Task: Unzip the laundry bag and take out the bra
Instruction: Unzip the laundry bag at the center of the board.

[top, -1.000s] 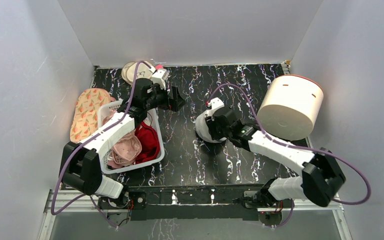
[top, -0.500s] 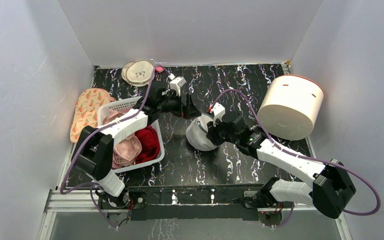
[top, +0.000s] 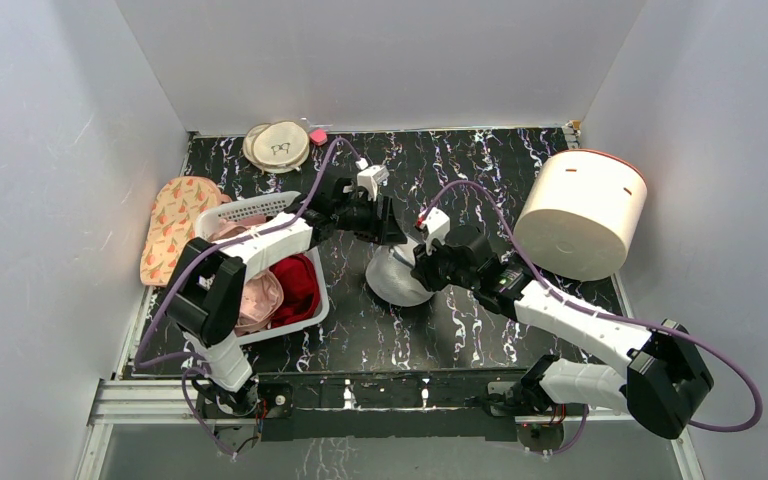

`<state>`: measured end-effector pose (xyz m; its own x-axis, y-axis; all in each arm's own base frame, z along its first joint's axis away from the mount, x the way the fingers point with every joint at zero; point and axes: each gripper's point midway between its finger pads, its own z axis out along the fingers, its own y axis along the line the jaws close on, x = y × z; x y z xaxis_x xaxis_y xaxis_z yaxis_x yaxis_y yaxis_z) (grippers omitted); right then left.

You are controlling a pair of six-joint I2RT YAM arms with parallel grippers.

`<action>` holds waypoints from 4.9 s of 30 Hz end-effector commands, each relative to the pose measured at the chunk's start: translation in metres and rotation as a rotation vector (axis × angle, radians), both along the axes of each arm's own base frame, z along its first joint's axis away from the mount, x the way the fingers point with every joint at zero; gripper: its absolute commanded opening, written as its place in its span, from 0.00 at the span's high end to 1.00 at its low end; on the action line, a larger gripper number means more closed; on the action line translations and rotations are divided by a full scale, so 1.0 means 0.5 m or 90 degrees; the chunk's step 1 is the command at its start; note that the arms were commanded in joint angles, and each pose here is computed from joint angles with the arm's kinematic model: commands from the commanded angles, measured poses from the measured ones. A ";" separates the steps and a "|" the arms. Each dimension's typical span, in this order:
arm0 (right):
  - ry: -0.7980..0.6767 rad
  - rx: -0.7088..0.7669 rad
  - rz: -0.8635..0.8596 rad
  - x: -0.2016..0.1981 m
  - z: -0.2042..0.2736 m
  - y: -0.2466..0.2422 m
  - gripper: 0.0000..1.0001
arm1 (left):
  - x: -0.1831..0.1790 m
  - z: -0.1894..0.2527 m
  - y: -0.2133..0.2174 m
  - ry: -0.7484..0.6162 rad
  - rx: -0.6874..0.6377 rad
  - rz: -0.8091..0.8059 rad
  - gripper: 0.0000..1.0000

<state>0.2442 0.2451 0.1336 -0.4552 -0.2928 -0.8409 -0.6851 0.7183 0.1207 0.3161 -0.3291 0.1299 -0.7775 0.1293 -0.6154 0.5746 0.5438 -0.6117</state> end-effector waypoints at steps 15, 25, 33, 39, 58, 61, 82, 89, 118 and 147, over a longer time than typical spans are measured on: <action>0.031 -0.001 -0.210 0.093 0.037 -0.016 0.44 | 0.030 0.147 0.055 -0.170 0.000 0.100 0.93; 0.170 0.189 -0.144 0.021 0.104 0.072 0.23 | 0.055 0.134 0.089 -0.167 0.045 0.178 1.00; 0.221 0.383 -0.058 -0.009 0.149 0.147 0.29 | 0.052 0.134 0.083 -0.156 0.038 0.174 1.00; 0.250 0.452 -0.090 0.022 0.130 0.179 0.44 | 0.050 0.135 0.081 -0.147 0.030 0.175 1.00; 0.158 0.462 -0.292 0.104 0.090 0.144 0.52 | 0.047 0.113 0.079 -0.045 0.019 0.237 1.00; 0.140 0.462 -0.295 0.111 0.094 0.140 0.52 | 0.048 0.114 0.077 -0.040 0.019 0.238 1.00; 0.009 0.440 -0.260 0.149 0.150 0.141 0.54 | 0.035 0.113 0.055 -0.029 -0.011 0.198 1.00; -0.017 0.453 -0.260 0.156 0.159 0.139 0.60 | 0.032 0.110 0.051 -0.018 -0.019 0.195 1.00; -0.034 0.365 -0.398 0.198 0.103 0.077 1.00 | 0.032 0.117 0.056 -0.030 -0.017 0.198 1.00; -0.002 0.160 -0.282 0.154 0.022 -0.026 1.00 | 0.048 0.089 0.067 -0.063 0.042 0.181 0.78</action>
<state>0.3207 0.2242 0.1213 -0.5212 0.1821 -0.8337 -0.2303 0.9107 0.3429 0.3417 -0.2914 0.1634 -0.7451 -0.0956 -0.6601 0.3861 0.7452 -0.5438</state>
